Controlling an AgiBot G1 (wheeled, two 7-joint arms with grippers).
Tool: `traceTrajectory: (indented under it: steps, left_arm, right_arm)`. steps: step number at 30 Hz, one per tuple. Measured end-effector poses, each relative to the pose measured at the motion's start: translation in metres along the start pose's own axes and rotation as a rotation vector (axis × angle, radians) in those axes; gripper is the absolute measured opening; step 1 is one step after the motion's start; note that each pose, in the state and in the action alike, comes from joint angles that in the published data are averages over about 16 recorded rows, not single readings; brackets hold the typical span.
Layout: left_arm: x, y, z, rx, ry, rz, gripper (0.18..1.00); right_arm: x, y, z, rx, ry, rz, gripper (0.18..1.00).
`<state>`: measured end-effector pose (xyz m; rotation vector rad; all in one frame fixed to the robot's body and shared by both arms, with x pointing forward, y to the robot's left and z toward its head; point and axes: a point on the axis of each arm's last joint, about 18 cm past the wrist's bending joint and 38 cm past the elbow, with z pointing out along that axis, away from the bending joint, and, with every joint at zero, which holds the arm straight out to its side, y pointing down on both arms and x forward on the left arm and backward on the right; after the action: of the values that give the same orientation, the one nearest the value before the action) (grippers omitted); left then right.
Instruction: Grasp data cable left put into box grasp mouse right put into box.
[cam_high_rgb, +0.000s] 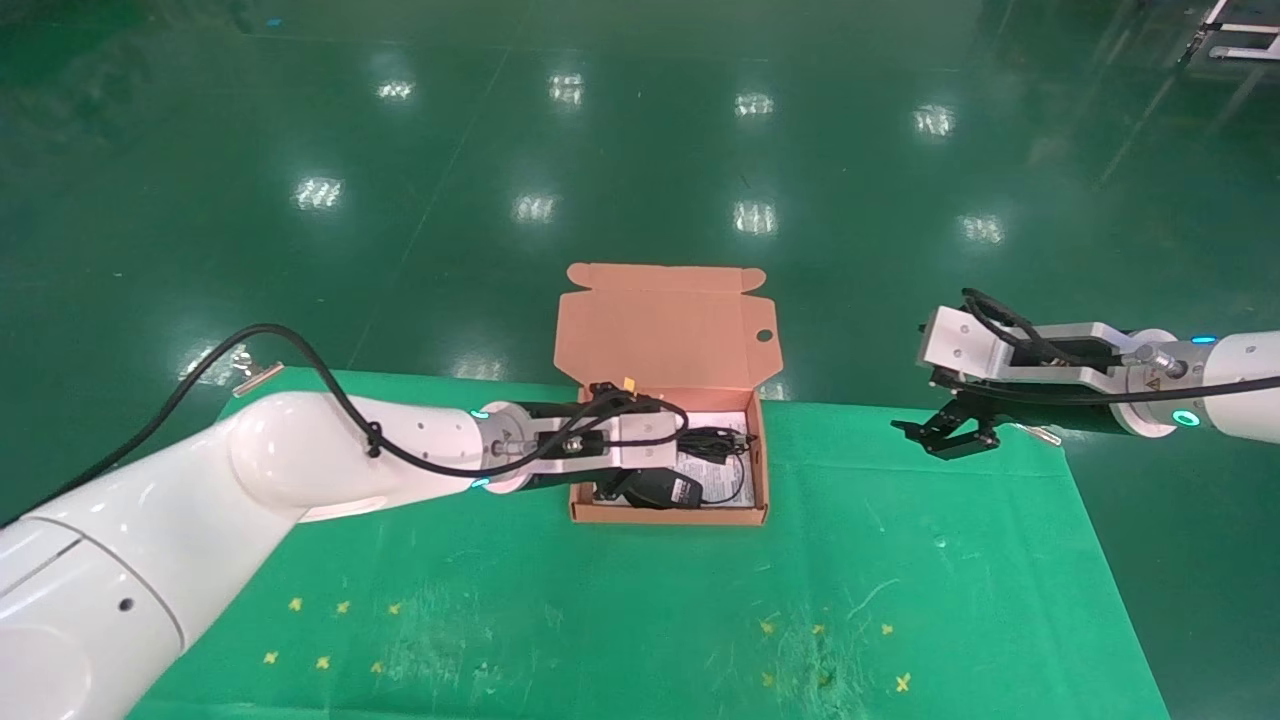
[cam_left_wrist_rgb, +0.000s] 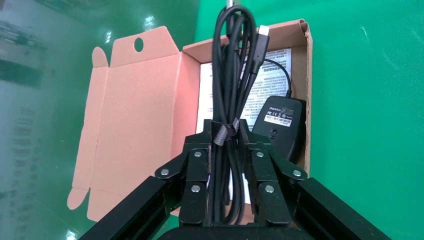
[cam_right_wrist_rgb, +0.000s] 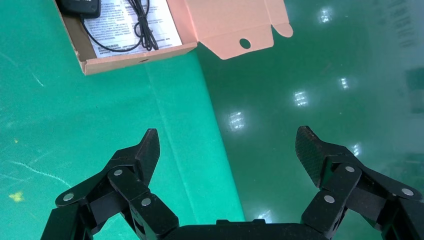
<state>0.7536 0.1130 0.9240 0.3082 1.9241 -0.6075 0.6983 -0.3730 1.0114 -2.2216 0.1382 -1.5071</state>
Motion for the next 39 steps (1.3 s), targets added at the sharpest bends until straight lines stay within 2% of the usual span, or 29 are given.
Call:
traceTrajectory:
  steps: [5,11,19,23,30,39]
  left_arm:
    - [-0.004,0.001,-0.004,0.004,-0.010,0.001,0.330]
    - [-0.030,0.002,-0.019,0.002,-0.065,0.008,0.422]
    - [-0.080,0.004,-0.048,-0.009,-0.173,0.011,0.603]
    - [-0.093,0.006,-0.060,-0.003,-0.203,-0.013,0.695]
    - [-0.088,0.013,-0.074,0.049,-0.190,-0.114,0.826]
    - [-0.059,0.023,-0.095,0.170,-0.118,-0.292,0.944]
  right_arm:
    - [0.003,-0.001,-0.001,0.003,0.008,-0.001,1.000]
    - [0.021,-0.005,-0.013,0.013,0.061,-0.027,1.000]
    - [0.048,-0.015,-0.037,0.013,0.141,-0.118,1.000]
    - [0.052,-0.019,-0.045,0.019,0.153,-0.150,1.000]
    - [0.039,-0.025,-0.047,0.071,0.115,-0.130,1.000]
    - [0.007,-0.034,-0.049,0.204,0.026,-0.014,1.000]
